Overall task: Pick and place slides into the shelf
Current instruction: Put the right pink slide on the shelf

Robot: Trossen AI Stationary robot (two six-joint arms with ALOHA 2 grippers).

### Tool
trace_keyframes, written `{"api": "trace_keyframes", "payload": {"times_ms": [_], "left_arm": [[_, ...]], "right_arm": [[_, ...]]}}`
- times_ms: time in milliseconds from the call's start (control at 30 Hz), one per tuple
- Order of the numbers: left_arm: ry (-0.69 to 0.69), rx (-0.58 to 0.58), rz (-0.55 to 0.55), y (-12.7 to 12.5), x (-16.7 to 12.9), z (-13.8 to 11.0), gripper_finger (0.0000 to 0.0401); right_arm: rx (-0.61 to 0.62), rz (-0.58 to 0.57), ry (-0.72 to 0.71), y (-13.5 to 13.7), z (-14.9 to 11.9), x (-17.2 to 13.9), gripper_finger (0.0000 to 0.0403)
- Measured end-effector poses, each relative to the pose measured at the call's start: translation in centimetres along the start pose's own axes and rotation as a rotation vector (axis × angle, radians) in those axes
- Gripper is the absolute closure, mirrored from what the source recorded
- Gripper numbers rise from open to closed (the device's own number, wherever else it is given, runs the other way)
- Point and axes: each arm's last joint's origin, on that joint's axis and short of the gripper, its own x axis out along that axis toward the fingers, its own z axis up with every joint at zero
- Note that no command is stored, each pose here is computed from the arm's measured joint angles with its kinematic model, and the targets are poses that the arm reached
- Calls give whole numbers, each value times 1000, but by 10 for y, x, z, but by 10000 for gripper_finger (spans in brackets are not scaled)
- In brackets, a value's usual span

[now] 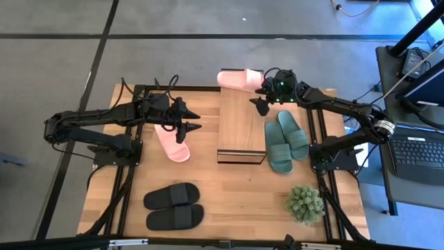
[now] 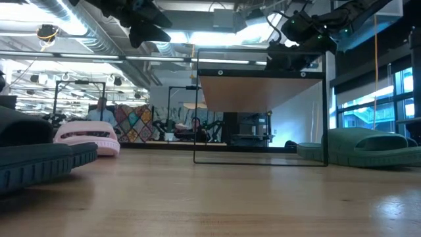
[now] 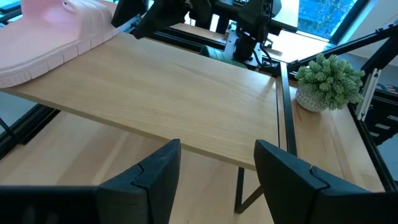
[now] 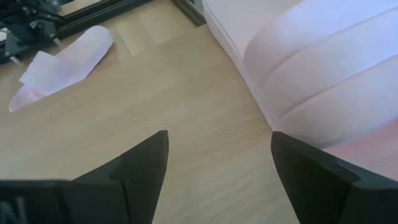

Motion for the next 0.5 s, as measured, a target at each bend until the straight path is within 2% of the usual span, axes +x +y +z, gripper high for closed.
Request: {"api": "trace_keyframes", "payload": {"times_ms": [133, 300, 500], "left_arm": [[0, 0, 0, 0, 0, 0, 204], [0, 0, 0, 0, 0, 0, 204], [0, 0, 0, 0, 0, 0, 204]], "right_arm": [[-4, -6, -8, 0, 1, 0, 120], [-8, -74, -37, -2, 3, 0, 120], [-10, -76, -50, -2, 5, 0, 120]]}}
